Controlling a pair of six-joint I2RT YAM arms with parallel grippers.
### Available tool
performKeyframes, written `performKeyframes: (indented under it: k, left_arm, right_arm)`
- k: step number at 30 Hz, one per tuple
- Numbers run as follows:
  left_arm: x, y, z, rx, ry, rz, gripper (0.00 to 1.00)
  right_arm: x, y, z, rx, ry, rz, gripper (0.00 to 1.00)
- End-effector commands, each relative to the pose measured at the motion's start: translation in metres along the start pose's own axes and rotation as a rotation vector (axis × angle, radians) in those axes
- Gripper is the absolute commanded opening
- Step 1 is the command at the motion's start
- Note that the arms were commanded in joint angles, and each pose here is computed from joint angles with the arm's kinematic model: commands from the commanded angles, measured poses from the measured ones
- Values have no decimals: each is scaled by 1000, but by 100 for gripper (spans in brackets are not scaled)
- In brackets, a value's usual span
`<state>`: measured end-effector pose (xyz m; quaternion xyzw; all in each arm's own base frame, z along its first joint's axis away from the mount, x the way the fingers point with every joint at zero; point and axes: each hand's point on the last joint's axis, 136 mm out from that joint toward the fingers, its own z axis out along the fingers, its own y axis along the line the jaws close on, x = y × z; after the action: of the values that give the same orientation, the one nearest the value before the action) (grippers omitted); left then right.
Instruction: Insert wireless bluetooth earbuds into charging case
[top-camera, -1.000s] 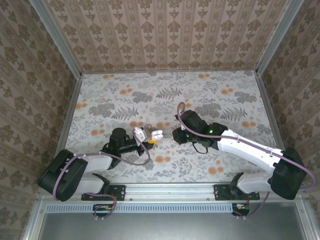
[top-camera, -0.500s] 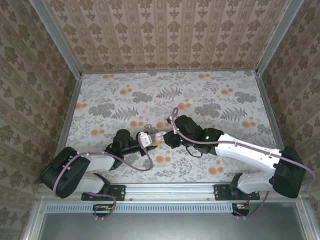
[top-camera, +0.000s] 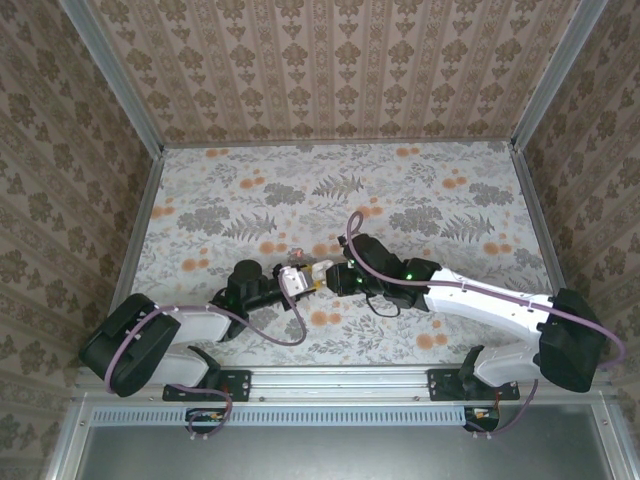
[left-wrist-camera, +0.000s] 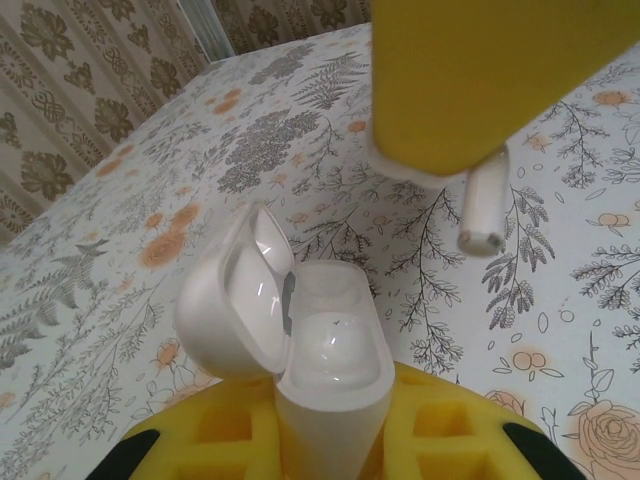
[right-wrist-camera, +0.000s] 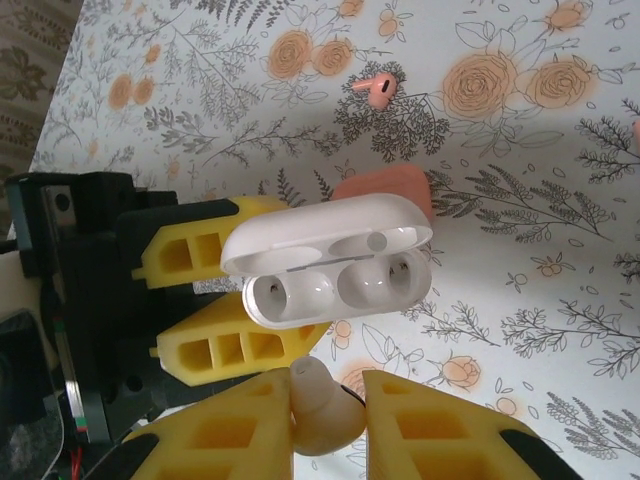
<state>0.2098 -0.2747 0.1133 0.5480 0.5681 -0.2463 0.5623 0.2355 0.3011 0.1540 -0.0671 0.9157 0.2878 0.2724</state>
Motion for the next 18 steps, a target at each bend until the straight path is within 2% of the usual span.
performKeyframes:
  k: [1, 12, 18]
  left_arm:
    - [-8, 3, -2, -29, -25, 67, 7]
    - [-6, -2, -1, -41, -8, 154, 6]
    - [-10, -7, 0, -40, -45, 240, 5]
  right_arm:
    - [4, 0, 6, -12, -3, 108, 22]
    - [9, -10, 11, -20, 10, 320, 22]
    - [14, -17, 0, -43, -14, 375, 22]
